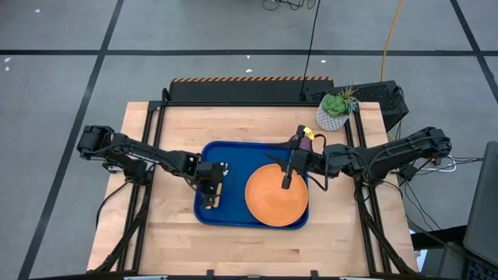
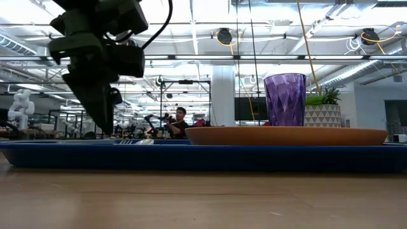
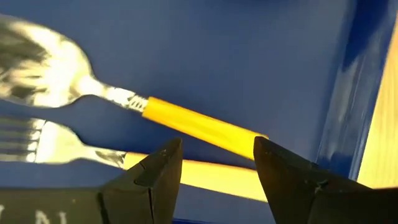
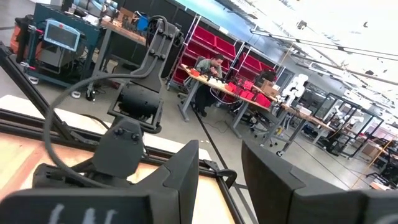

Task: Pick and place plate/cup/fork/spoon on tray
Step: Adjust the yellow spoon on the blue serving tray

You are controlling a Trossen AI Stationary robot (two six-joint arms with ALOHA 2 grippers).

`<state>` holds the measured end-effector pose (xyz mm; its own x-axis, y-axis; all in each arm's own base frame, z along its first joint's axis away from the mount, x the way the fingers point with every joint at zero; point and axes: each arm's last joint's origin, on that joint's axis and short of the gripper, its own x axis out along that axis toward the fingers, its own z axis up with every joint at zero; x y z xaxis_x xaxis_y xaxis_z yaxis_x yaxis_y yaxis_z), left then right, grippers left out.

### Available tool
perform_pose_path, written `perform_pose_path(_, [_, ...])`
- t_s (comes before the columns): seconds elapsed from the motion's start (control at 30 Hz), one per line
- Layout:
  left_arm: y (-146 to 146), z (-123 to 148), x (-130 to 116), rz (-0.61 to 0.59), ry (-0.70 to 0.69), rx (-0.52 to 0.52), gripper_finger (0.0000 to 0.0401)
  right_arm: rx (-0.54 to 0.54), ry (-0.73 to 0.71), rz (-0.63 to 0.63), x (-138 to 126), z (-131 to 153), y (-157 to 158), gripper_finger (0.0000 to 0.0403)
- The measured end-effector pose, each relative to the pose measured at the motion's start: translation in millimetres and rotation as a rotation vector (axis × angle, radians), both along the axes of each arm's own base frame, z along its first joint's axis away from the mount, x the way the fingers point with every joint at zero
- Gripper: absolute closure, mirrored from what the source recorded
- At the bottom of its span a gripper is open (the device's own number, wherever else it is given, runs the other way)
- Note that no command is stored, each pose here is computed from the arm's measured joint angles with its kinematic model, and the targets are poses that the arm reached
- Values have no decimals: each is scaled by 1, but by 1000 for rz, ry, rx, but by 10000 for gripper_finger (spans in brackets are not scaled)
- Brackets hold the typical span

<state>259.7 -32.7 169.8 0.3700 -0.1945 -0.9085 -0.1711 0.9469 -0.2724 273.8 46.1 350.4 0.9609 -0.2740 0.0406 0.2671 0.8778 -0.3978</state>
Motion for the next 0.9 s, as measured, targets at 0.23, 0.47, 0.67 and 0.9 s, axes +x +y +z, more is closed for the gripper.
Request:
perform_pose_path(0.23, [-6,0,-1,-193,-43,172,201,6,-1,0,0,0,0,289])
perform_pose_path(0.47, [-6,-1,-4,-288,-29,265,201,5,0,0,0,0,0,289])
perform_pose_path(0.67, [-5,-2,-4,-281,-22,264,201,4,0,0,0,0,0,289])
perform_pose_path(0.9, [-3,-10,-2,-233,21,357,201,4,0,1,0,0,0,289])
